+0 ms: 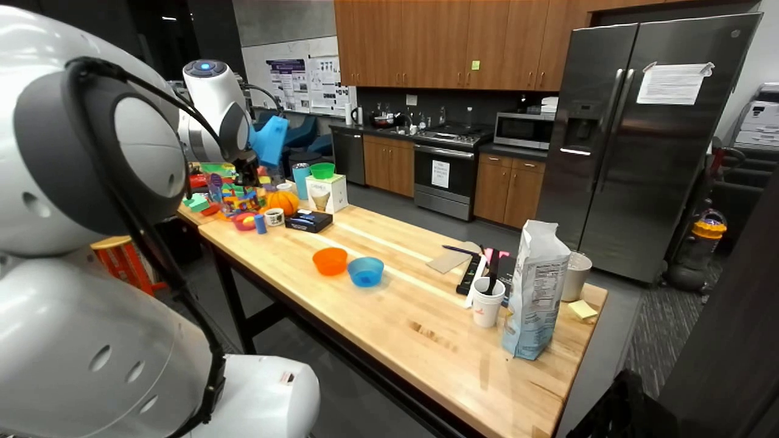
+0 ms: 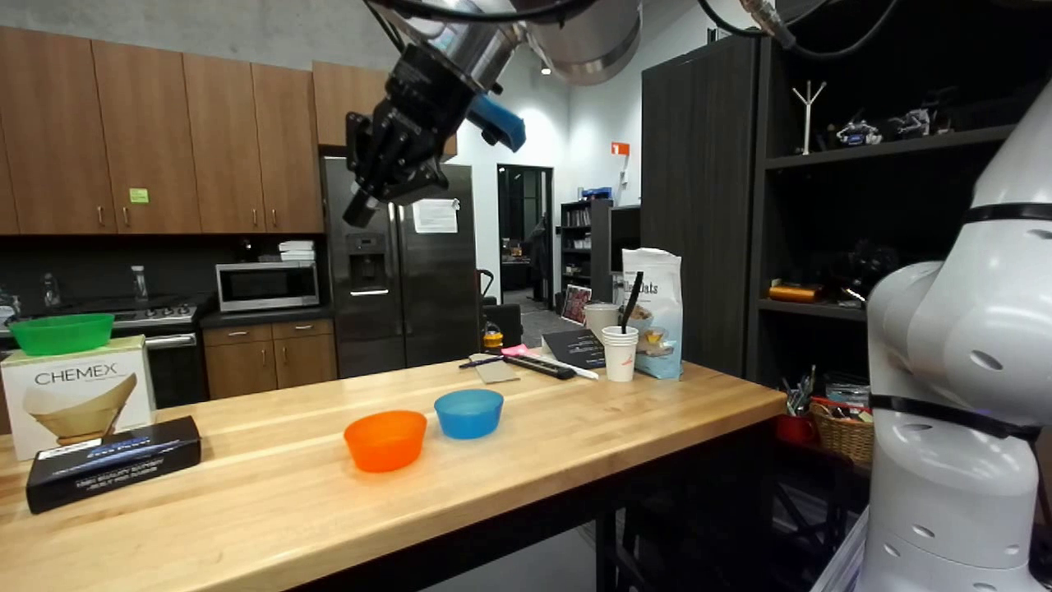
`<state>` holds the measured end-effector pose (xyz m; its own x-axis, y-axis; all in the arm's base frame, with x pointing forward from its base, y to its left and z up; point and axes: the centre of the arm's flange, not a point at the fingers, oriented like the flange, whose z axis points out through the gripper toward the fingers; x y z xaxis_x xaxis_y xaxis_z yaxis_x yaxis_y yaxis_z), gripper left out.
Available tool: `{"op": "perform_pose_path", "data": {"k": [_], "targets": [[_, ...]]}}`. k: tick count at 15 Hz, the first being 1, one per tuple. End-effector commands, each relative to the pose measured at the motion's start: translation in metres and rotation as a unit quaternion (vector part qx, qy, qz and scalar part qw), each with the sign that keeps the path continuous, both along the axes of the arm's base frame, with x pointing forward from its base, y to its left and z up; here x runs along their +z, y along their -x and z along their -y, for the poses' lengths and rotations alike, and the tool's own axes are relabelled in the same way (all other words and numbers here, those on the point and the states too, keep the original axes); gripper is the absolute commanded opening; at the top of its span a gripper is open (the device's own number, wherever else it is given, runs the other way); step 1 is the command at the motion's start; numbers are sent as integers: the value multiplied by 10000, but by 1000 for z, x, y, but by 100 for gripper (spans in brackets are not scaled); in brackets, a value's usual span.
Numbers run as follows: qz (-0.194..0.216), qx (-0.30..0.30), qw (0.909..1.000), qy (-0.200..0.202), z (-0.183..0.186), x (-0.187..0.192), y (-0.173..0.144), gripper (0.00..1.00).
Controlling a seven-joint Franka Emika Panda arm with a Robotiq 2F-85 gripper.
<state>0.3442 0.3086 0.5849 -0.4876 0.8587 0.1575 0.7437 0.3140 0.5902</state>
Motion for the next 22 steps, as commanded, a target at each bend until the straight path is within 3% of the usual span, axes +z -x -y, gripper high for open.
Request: {"op": "perform_pose_path", "data": {"k": [1, 4, 6, 8, 11, 13, 16, 20, 21, 22], "targets": [[-141, 104, 9975, -685, 0, 1, 6, 0], [-668, 377, 9870, -1415, -4, 7, 13, 0], [-1184, 418, 9788, -1615, -5, 10, 17, 0], [-1824, 199, 9756, -1204, -5, 10, 17, 0], [-2390, 33, 9704, -355, 2, 5, 17, 0], [-2813, -59, 9595, 167, 11, 3, 19, 0], [-3434, -156, 9349, 885, 18, 5, 26, 0], [-4170, -267, 8910, 1776, 23, 7, 34, 0], [-4300, -279, 8795, 2019, -6, 23, -18, 0], [-4319, -242, 8723, 2279, -6, 22, -23, 0]]}}
